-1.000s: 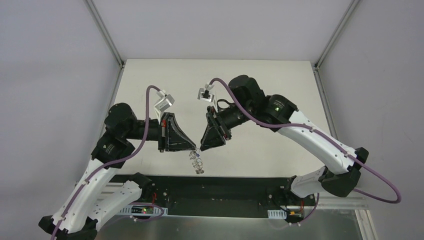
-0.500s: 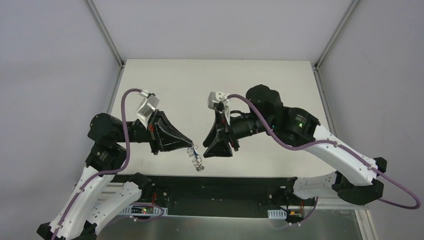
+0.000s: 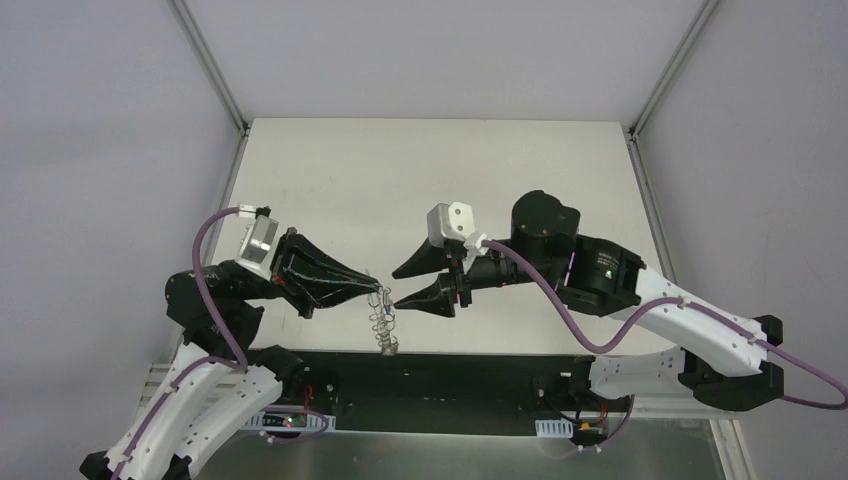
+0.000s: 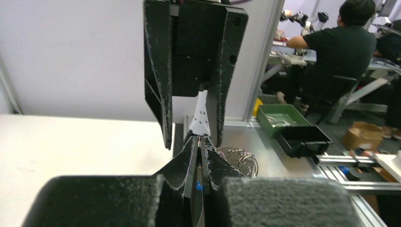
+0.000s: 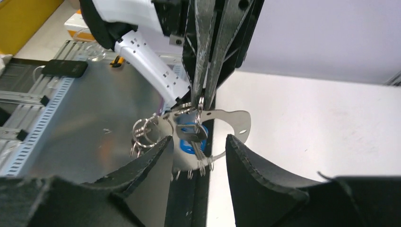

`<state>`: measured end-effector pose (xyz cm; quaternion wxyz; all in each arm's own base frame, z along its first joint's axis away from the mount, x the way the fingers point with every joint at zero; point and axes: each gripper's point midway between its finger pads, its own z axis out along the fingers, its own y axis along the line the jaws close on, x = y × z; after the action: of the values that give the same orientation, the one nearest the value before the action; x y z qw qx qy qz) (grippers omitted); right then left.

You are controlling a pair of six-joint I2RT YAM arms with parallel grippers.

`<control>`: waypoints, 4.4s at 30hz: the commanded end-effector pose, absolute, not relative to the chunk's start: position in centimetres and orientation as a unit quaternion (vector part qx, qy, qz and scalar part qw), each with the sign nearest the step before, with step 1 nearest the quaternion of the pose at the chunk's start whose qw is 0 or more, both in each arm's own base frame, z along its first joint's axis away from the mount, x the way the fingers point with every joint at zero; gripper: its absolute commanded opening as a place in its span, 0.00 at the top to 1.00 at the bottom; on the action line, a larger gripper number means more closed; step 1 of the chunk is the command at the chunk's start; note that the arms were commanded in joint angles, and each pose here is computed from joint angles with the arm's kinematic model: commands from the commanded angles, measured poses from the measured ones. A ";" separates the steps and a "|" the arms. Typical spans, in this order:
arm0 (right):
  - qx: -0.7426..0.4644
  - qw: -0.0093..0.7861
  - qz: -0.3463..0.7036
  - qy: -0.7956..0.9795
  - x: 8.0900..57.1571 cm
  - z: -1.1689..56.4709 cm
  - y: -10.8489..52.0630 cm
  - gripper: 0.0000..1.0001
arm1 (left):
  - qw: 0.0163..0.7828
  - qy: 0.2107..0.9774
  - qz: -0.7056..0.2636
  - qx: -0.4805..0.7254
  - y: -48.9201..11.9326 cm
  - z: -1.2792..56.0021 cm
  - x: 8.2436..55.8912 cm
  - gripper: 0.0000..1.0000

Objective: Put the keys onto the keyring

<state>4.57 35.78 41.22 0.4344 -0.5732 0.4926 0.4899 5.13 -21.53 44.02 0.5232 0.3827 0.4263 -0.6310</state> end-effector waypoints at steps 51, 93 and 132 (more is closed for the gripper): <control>-0.493 0.614 0.502 0.358 4.3 54.5 38.2 0.70 | 0.690 0.144 -0.652 0.280 -16.8 52.5 3.3 1.00; -0.498 0.590 0.492 0.403 4.6 51.6 37.4 1.00 | 0.682 0.147 -0.653 0.295 -17.1 52.6 2.8 1.00; -0.510 0.615 0.456 0.393 5.2 48.4 35.6 0.62 | 0.670 0.155 -0.661 0.298 -17.6 52.8 3.3 1.00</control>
<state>4.93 37.81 45.08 0.5729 -0.5473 0.4102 0.4515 5.08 -18.83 50.85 0.6561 0.2969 0.2051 -0.6628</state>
